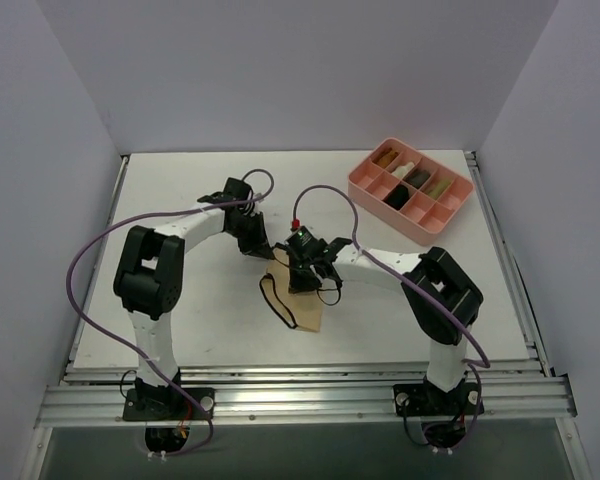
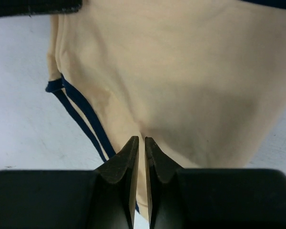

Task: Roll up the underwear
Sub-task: Fold the underwear

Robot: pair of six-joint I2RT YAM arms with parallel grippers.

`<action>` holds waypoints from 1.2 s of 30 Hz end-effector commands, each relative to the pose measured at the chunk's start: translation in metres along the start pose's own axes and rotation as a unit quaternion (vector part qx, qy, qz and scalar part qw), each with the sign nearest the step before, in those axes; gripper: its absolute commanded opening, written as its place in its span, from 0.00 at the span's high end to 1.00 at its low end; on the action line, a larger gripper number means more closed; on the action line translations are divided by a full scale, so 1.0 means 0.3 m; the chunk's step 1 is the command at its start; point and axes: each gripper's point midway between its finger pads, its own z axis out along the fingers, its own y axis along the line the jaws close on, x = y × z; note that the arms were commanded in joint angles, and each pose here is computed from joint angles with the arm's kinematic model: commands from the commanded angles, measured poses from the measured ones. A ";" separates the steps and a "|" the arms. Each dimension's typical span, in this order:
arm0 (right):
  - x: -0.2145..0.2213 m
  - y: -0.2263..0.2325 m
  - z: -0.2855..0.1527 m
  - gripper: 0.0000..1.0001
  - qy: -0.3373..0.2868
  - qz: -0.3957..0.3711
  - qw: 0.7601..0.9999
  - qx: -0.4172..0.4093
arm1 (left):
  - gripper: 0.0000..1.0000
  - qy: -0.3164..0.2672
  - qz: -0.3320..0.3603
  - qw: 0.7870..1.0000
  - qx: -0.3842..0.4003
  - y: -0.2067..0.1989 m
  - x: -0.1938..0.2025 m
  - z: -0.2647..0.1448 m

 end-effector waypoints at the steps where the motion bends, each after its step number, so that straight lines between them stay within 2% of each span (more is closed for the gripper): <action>1: -0.107 0.015 -0.076 0.93 -0.036 0.007 0.999 0.005 | 0.98 -0.008 0.038 0.999 -0.021 -0.010 -0.058 -0.045; 9: -0.116 -0.116 -0.028 0.99 -0.059 0.039 0.997 0.030 | 0.98 0.020 0.024 0.998 -0.053 0.020 -0.040 -0.038; 13: -0.148 -0.126 0.006 1.00 -0.069 0.042 0.996 0.028 | 0.98 0.030 0.010 0.998 -0.063 0.016 -0.032 -0.037; 24: -0.144 -0.089 0.064 1.00 -0.062 0.053 0.997 0.002 | 0.98 -0.002 -0.049 0.999 -0.018 -0.146 -0.044 -0.053; 30: -0.138 -0.088 0.040 1.00 -0.062 0.052 0.997 -0.006 | 0.98 -0.004 -0.065 0.998 -0.009 -0.182 -0.024 -0.026; 36: -0.176 -0.101 -0.057 1.00 -0.082 0.064 0.994 -0.011 | 0.98 -0.009 -0.063 0.998 -0.013 -0.186 -0.034 -0.012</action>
